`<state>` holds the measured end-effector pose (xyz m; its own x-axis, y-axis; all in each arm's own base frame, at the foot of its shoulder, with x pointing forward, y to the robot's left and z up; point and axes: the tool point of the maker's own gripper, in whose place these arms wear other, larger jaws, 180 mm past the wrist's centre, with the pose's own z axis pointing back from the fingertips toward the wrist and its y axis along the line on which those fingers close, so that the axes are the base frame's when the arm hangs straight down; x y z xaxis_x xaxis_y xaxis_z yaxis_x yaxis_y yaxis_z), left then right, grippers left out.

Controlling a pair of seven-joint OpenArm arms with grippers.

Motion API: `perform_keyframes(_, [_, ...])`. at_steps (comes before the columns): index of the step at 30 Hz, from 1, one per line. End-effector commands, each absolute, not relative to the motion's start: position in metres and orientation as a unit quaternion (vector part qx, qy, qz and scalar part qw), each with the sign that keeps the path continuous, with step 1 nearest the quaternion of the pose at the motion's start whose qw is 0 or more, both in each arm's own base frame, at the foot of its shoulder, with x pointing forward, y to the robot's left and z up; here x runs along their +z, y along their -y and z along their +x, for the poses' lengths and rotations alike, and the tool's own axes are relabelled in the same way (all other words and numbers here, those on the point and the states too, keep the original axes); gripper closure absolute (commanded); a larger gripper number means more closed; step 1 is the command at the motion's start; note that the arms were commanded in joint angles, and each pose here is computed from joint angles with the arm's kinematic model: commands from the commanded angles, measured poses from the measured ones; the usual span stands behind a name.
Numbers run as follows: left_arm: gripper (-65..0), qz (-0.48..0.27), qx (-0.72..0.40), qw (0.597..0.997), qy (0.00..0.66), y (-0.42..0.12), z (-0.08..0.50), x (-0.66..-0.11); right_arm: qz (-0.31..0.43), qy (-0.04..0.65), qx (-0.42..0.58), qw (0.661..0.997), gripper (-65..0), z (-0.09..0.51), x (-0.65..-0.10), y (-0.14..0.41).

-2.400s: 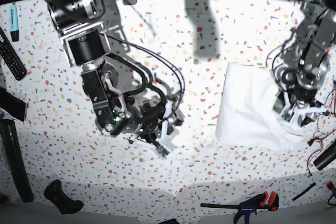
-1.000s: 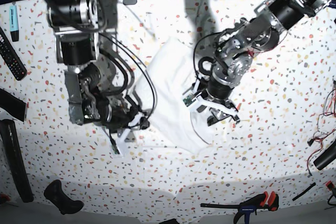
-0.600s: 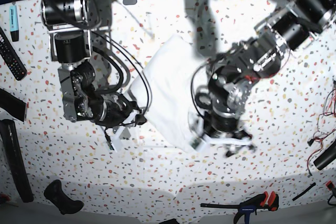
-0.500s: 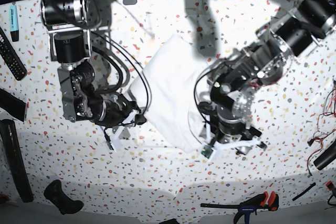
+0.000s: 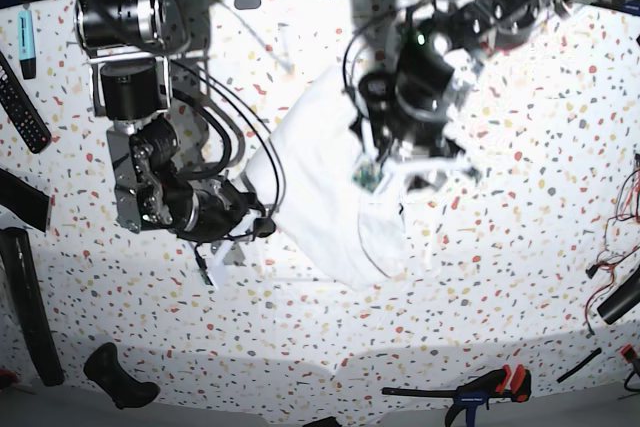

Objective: Fold the T-shirt properly
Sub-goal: 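Lay the shirt back down mid-table and open both grippers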

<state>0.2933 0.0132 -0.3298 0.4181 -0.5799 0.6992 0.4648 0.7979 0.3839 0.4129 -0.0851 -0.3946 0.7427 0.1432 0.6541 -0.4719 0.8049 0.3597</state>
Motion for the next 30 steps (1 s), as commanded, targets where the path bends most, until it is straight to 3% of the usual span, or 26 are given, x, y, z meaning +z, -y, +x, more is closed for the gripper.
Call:
perform_keyframes(1, [-32.4,0.060,-0.302,0.831,0.464,-0.009,0.296,-0.318,0.258,0.334,0.181,0.889,-22.1,0.425,-0.378,0.087])
perform_keyframes(6, [-32.4,-0.010,-0.296,0.838,0.458,0.016,0.264,-0.333,0.249,0.336,0.191,0.888,-22.1,0.425,-0.371,0.092])
perform_keyframes(10, [-32.4,-0.032,-0.333,0.811,0.480,0.032,0.255,-0.330,0.270,0.311,0.190,0.891,-22.1,0.416,-0.369,0.089])
perform_keyframes(16, [-32.4,-0.005,-0.345,0.807,0.480,0.022,0.261,-0.336,0.294,0.286,0.182,0.894,-22.1,0.402,-0.377,0.085])
perform_keyframes(21, [-32.4,0.026,-0.359,0.825,0.435,0.007,0.259,-0.379,0.299,0.261,0.174,0.901,-22.1,0.380,-0.399,0.085])
perform_keyframes(30, [-32.4,0.159,-0.425,0.805,0.382,-0.045,0.263,-0.439,0.323,0.251,0.202,0.890,-22.1,0.319,-0.405,0.064])
